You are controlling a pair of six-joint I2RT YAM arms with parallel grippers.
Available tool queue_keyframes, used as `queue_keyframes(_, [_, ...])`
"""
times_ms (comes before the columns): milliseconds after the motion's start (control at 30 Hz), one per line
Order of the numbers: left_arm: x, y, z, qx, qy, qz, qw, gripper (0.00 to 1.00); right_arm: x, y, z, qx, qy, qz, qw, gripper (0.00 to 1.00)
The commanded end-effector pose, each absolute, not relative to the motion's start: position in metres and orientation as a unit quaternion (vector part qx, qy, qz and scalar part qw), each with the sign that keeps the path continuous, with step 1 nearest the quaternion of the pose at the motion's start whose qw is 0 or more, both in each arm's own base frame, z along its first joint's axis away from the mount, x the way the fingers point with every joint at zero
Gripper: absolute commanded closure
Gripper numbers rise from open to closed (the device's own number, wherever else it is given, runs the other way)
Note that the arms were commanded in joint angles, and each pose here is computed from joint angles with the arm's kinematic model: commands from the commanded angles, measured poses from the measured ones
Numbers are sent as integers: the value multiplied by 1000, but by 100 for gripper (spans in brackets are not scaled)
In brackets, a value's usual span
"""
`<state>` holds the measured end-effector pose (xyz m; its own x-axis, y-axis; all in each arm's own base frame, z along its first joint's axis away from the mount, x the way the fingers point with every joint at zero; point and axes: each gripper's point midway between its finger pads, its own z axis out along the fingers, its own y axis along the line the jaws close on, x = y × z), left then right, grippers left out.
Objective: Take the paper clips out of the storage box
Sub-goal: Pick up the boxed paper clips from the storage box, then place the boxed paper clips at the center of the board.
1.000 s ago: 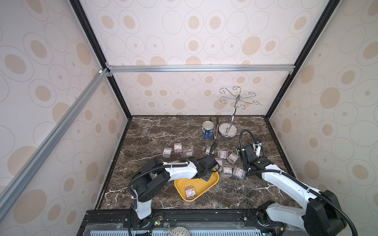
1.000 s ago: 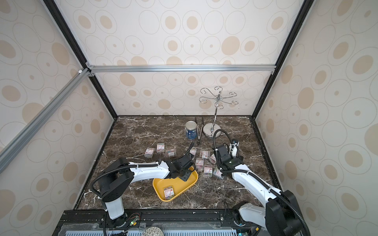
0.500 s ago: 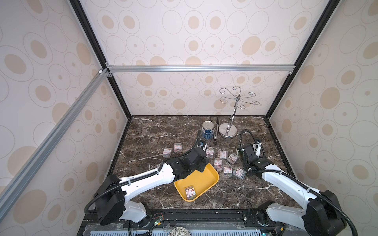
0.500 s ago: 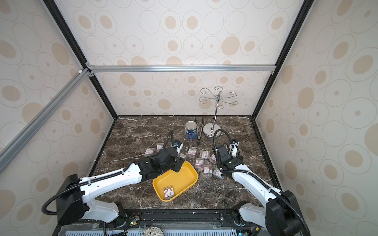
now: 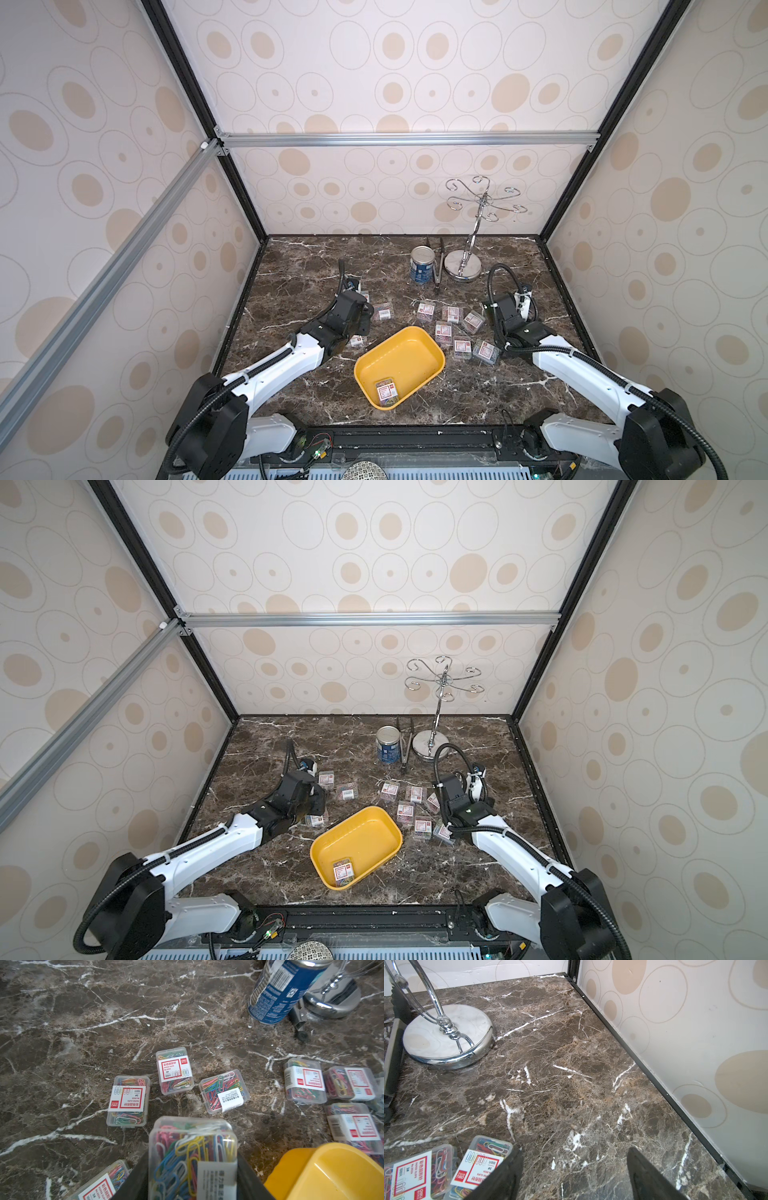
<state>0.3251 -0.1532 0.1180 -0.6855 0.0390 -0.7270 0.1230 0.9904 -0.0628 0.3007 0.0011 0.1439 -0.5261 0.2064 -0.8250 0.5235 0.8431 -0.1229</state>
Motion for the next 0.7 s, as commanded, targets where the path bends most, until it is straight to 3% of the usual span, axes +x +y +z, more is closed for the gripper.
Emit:
queue_keyframes(0, [341,-147,115,27,915,-31,401,52,296,-3,143,218,854,-186,435,19])
queue_keyframes(667, [386,-137,72,26,929,50,365,53,297,-3,143,216,856,-190,430,21])
